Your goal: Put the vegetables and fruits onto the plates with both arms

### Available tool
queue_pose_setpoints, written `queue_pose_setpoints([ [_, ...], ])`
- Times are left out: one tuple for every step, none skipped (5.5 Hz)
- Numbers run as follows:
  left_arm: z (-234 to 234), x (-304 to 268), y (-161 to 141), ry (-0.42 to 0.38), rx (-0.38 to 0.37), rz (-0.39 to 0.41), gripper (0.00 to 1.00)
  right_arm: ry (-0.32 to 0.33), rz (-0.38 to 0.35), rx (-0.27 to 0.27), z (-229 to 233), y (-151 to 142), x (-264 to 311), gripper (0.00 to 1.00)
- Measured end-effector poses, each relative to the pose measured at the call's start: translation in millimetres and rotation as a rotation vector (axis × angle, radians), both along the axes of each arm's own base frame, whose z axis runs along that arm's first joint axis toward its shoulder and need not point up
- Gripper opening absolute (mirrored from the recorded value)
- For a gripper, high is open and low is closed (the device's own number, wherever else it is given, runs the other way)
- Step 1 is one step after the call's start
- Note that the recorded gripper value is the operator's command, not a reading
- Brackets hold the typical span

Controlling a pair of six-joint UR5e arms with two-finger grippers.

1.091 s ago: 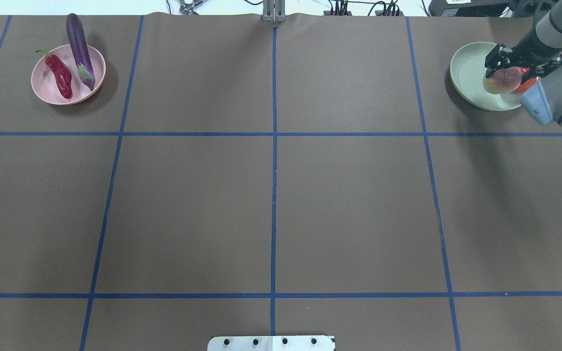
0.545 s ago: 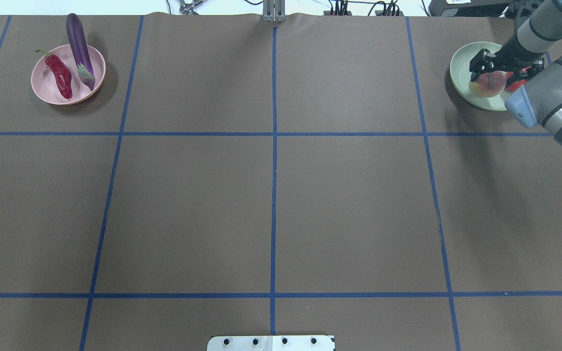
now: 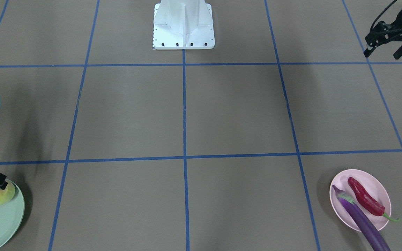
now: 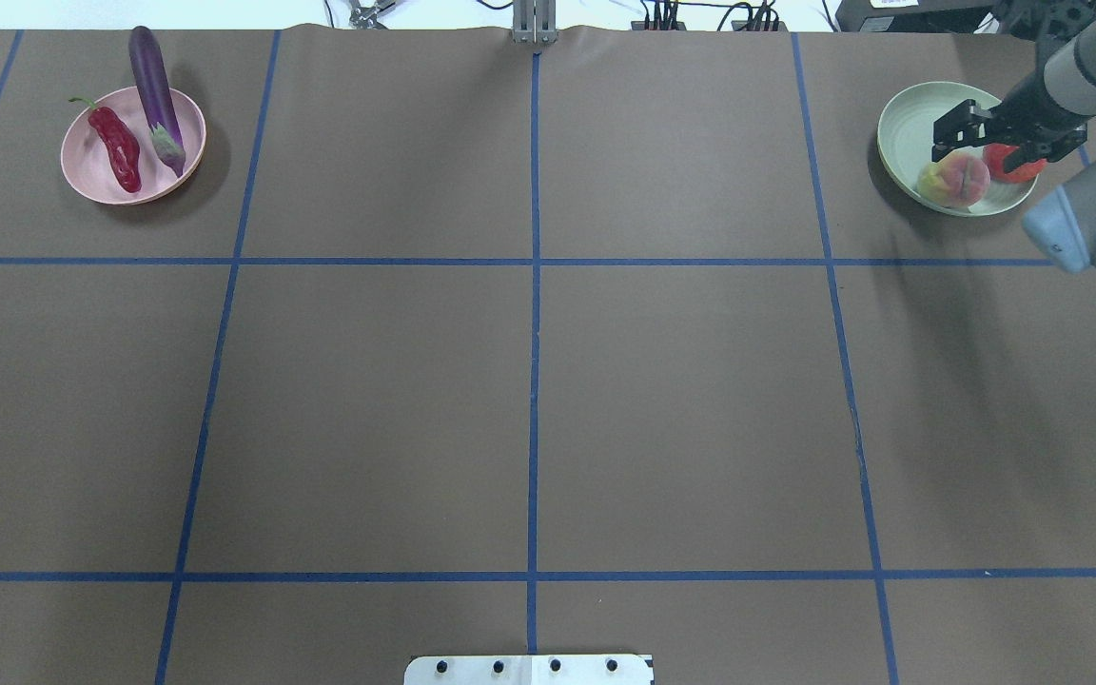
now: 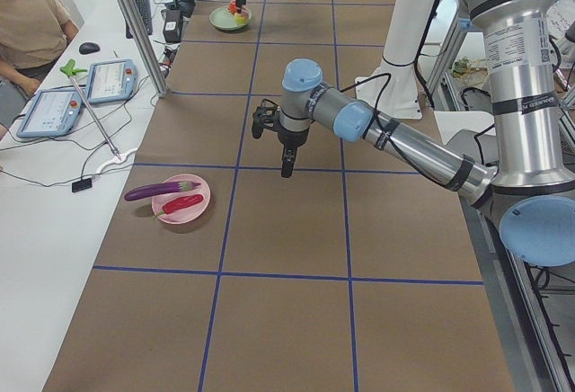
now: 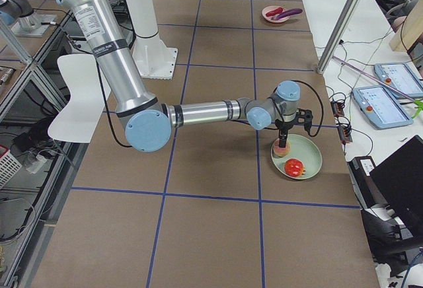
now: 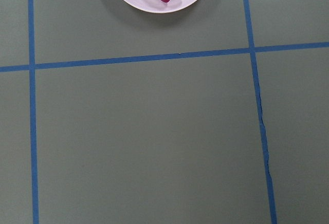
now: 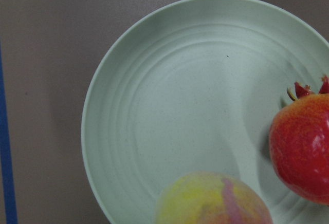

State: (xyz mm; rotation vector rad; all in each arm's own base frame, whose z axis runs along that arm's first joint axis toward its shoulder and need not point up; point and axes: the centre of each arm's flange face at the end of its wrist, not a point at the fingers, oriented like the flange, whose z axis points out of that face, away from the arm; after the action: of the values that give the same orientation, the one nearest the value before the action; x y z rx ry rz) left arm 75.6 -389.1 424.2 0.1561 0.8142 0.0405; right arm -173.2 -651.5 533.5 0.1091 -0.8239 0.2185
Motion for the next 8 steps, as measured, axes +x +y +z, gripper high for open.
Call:
queue_pose_setpoints([
  [8.6,2.4,-4.3,-0.01,0.01,0.026,1.0,-0.037,-0.022,0.022,11.1,23.9,40.8,1.0],
  [20.5,5.2,-9.7,-0.023,0.024,0.062,1.0,-0.058,-0.063,0.071,30.0,56.2,86.8,1.0],
  [36.5,5.1,-16.3,-0.041,0.041,0.102,1.0,-0.086,-0.09,0.107,44.9,92.0,125.5,1.0],
  [53.4,-1.3,-27.6,-0.06,0.057,0.129,1.0,-0.112,-0.101,0.119,53.2,127.5,147.8,1.0],
  [67.3,-16.5,-47.3,-0.083,0.07,0.147,1.0,-0.121,-0.109,0.131,56.0,159.9,160.2,1.0],
  [71.7,-39.7,-74.7,-0.11,0.066,0.16,1.0,-0.122,-0.118,0.14,54.8,176.4,164.7,1.0],
  [72.0,-70.4,-102.2,-0.13,0.049,0.167,1.0,-0.121,-0.127,0.14,51.9,178.8,164.0,1.0],
  [77.8,-97.5,-120.6,-0.136,0.023,0.161,1.0,-0.115,-0.139,0.136,47.4,173.0,162.0,1.0],
])
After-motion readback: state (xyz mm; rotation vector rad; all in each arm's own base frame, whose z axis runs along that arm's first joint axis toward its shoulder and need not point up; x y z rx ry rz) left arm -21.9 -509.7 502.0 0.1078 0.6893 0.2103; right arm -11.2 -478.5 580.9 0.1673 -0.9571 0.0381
